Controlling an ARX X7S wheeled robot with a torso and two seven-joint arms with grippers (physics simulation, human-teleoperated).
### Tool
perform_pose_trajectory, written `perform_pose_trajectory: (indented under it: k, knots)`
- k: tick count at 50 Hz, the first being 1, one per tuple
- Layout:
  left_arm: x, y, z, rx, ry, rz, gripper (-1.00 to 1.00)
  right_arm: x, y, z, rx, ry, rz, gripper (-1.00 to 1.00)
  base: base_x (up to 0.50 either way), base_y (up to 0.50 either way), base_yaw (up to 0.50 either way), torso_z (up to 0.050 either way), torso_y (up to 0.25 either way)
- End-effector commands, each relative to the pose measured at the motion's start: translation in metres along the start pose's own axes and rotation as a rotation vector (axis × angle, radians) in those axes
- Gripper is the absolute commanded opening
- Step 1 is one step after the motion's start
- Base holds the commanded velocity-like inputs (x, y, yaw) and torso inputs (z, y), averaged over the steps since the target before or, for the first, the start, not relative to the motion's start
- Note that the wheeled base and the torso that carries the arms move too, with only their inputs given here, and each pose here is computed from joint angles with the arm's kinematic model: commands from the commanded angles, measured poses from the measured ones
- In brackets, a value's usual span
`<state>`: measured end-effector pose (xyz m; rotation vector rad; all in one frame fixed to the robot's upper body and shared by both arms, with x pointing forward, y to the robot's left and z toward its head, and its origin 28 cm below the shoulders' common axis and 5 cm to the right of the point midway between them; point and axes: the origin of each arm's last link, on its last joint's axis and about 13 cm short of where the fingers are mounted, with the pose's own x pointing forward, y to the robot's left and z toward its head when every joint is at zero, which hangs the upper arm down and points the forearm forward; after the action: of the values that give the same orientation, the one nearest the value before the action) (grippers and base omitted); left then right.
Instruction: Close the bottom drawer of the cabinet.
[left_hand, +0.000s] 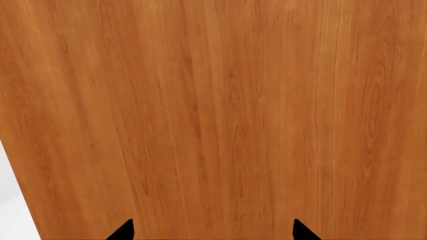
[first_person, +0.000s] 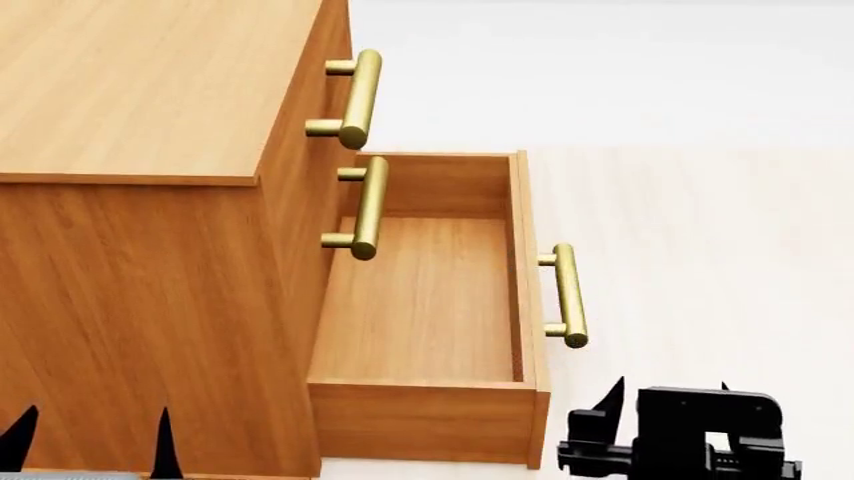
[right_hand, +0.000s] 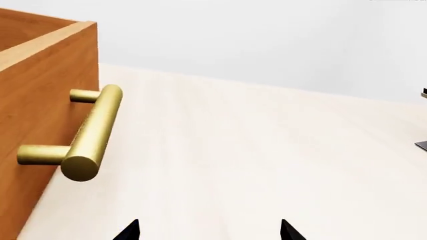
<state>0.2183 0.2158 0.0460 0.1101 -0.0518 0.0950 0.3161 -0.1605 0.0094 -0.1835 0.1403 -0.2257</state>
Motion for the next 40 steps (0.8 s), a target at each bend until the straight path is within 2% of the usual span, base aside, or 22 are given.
perform_pose_trajectory:
  k: [1, 33, 40]
  knots:
    - [0.001, 0.002, 0.0, -0.017, -0.007, 0.003, 1.0, 0.0, 0.012, -0.001, -0.001, -0.014, 0.047, 1.0, 0.0, 0.0, 0.0, 0.0, 0.0]
    - [0.001, 0.001, 0.001, -0.006, -0.014, 0.006, 1.0, -0.018, 0.038, 0.002, -0.025, -0.104, 0.202, 1.0, 0.0, 0.0, 0.0, 0.0, 0.0]
    - [0.001, 0.001, 0.001, -0.005, -0.013, 0.006, 1.0, -0.025, 0.045, 0.012, -0.045, -0.141, 0.257, 1.0, 0.0, 0.0, 0.0, 0.0, 0.0]
